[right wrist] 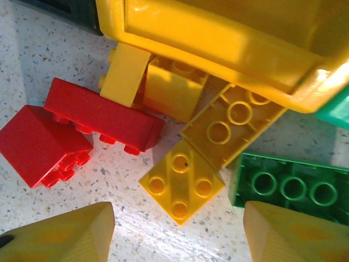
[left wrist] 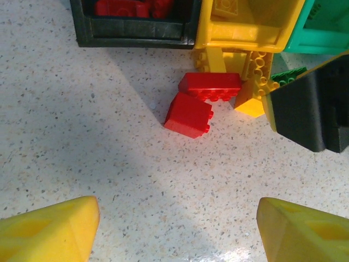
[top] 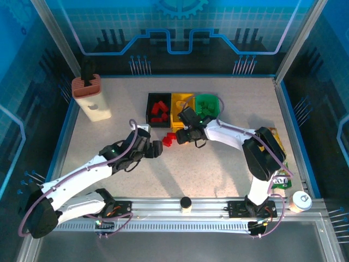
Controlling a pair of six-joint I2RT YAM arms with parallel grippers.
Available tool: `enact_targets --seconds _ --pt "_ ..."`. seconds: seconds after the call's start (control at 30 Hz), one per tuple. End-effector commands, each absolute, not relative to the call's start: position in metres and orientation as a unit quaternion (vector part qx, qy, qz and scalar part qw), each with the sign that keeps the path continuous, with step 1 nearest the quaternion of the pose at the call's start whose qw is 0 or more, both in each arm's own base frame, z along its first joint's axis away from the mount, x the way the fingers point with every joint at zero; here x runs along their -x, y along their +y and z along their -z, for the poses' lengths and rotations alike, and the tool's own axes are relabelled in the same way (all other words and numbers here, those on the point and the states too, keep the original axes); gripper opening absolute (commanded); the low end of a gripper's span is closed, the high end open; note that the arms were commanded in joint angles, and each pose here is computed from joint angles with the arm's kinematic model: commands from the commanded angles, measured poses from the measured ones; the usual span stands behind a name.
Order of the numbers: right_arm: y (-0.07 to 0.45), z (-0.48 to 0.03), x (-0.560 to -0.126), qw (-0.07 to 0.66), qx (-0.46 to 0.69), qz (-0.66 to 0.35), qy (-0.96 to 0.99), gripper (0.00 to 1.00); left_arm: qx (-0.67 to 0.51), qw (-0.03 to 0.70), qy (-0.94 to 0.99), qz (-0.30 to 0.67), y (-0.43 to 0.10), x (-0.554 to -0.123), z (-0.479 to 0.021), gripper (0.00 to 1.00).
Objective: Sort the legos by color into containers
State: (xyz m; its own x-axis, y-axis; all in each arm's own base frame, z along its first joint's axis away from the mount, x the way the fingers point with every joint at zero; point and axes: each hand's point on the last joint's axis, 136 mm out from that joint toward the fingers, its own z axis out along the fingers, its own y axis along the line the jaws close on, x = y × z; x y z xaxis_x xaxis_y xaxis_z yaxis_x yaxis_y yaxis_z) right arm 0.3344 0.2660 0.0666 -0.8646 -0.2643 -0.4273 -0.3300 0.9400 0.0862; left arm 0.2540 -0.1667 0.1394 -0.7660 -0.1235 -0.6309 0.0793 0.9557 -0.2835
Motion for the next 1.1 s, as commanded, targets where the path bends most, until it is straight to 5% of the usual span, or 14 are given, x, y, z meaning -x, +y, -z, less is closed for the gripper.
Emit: enact_targets --seconds 0.0,0.2,0.63,0.97,1.07 --pt "0.272 -0.058 -0.334 0.193 0.164 -0.057 0.966 0.64 0.027 0.345 0.927 0.141 -0.159 -0.251 -0.135 0.77" --pt "0.272 -0.040 -0.335 0.173 0.164 -0.033 0.971 0.60 0.030 0.344 0.929 0.135 -0.154 -0.248 -0.130 0.77" --pt "0.272 -0.060 -0.328 0.194 0.174 -0.017 0.965 0.31 0.031 0.354 0.926 0.127 -0.150 -0.249 -0.132 0.76" --pt "0.265 -0.122 -0.334 0.255 0.175 -0.026 0.951 0.30 0.034 0.355 0.926 0.129 -0.146 -0.244 -0.134 0.75" --pt "0.266 -0.123 -0.337 0.254 0.174 -0.030 0.951 0.39 0.036 0.354 0.925 0.131 -0.145 -0.243 -0.133 0.76"
